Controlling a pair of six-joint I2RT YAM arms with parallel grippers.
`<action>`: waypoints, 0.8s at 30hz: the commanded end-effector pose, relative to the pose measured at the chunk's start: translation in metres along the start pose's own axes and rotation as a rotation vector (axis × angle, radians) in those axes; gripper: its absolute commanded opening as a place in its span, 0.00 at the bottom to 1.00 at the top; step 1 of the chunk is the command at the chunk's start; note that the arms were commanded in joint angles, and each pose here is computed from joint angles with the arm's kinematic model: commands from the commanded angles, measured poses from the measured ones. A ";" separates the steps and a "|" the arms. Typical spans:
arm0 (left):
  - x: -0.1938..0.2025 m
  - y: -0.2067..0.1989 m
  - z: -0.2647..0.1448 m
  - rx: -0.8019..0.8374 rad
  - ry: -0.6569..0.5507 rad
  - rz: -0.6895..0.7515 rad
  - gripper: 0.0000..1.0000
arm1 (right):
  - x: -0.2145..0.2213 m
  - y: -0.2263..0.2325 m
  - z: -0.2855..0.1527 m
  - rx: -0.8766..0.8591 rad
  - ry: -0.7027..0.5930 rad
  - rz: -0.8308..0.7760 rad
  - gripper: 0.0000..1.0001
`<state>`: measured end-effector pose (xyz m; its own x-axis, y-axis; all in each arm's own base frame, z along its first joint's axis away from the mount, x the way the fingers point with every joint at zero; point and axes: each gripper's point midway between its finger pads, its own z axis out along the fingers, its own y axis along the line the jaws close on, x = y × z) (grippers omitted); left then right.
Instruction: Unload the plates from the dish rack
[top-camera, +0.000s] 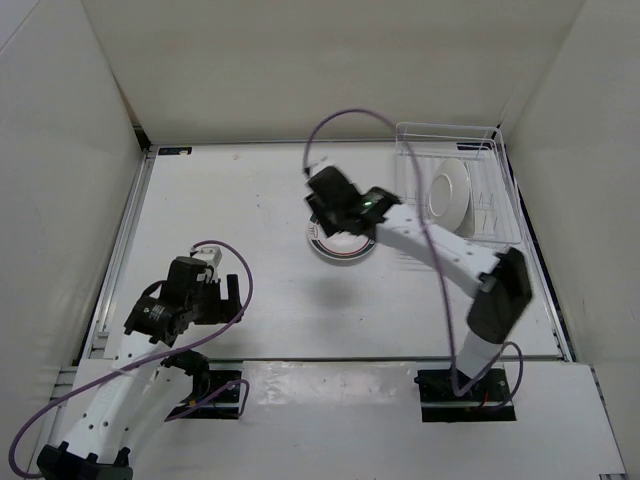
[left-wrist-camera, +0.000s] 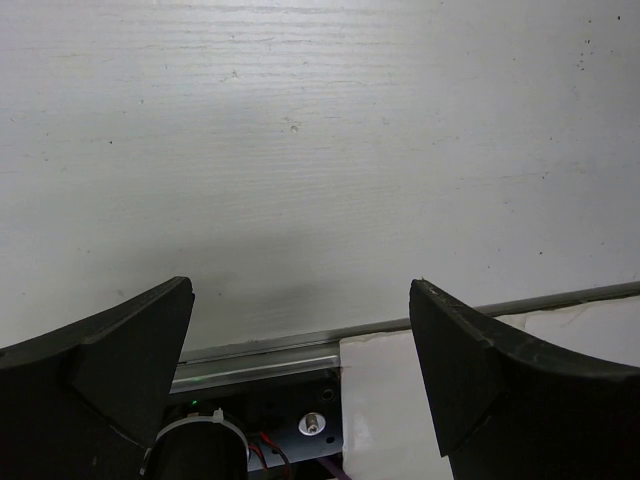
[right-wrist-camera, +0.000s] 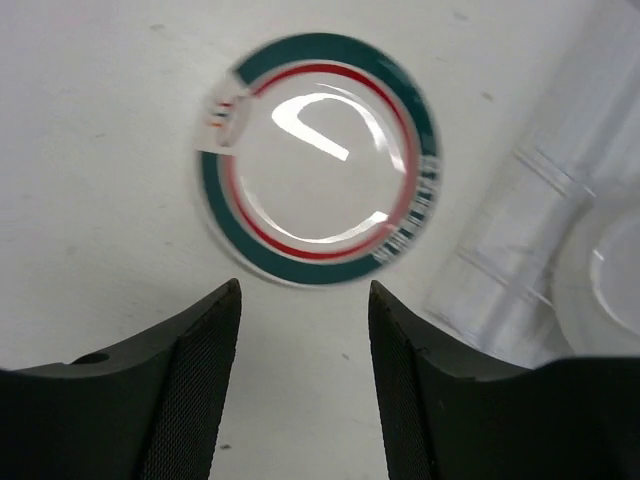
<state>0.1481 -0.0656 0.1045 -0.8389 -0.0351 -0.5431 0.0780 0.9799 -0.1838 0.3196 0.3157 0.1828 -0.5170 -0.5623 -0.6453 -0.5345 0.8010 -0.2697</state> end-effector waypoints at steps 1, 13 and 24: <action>-0.004 -0.003 -0.002 0.019 -0.025 0.000 1.00 | 0.010 -0.080 -0.033 0.054 -0.051 0.254 0.57; -0.004 -0.006 -0.002 0.036 -0.020 0.005 1.00 | 0.092 -0.232 -0.083 0.334 -0.095 0.775 0.54; -0.004 -0.005 -0.002 0.026 -0.020 0.004 1.00 | 0.143 -0.246 -0.053 0.270 -0.009 0.968 0.53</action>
<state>0.1473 -0.0680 0.1055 -0.8385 -0.0351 -0.5437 0.0864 0.9767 -0.1963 0.3369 0.0208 0.1991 -0.6472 0.3132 -0.6949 0.2946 0.9436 0.1509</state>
